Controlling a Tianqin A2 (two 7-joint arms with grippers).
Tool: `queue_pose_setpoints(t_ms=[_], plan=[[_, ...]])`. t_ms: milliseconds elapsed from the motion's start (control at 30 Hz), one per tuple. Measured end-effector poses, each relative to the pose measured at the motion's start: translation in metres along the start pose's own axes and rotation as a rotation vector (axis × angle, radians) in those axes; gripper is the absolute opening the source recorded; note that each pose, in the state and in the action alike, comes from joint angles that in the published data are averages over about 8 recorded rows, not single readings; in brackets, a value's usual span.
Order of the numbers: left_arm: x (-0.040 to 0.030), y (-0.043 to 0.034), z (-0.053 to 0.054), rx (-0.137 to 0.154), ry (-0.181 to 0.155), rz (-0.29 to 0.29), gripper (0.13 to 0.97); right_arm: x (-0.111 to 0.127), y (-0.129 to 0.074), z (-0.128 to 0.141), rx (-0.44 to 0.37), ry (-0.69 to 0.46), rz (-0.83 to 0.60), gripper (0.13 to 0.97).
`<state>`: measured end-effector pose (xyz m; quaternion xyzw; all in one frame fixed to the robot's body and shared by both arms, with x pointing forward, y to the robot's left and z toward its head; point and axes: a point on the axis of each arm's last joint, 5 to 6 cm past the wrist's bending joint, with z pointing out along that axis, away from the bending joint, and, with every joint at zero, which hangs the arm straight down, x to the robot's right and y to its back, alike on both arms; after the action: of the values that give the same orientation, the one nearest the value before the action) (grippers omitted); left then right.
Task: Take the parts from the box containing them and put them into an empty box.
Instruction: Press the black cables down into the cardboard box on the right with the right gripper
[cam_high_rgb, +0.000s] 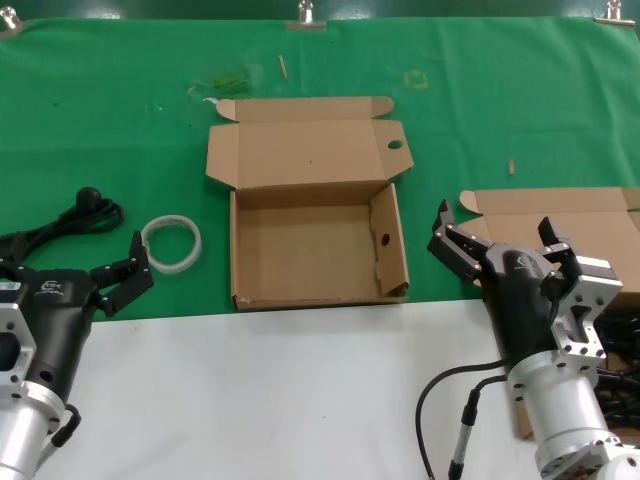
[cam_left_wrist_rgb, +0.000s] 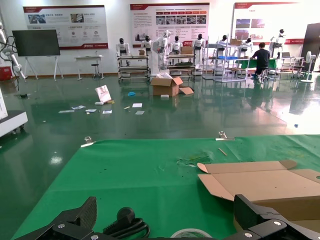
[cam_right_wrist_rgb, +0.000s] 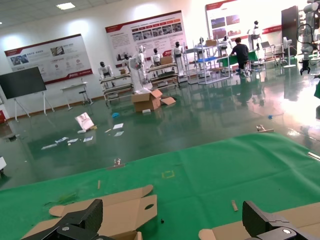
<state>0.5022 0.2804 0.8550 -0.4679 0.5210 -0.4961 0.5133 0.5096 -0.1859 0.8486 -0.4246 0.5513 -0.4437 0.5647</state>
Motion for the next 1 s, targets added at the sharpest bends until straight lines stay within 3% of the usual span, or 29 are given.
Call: queue_pose_setpoints(t_ms=[1000], plan=[[0.0000, 0.0000, 0.0000, 0.000, 0.000, 0.000, 0.966, 0.0000, 0.0000, 0.0000, 0.000, 0.000, 0.000, 0.966]])
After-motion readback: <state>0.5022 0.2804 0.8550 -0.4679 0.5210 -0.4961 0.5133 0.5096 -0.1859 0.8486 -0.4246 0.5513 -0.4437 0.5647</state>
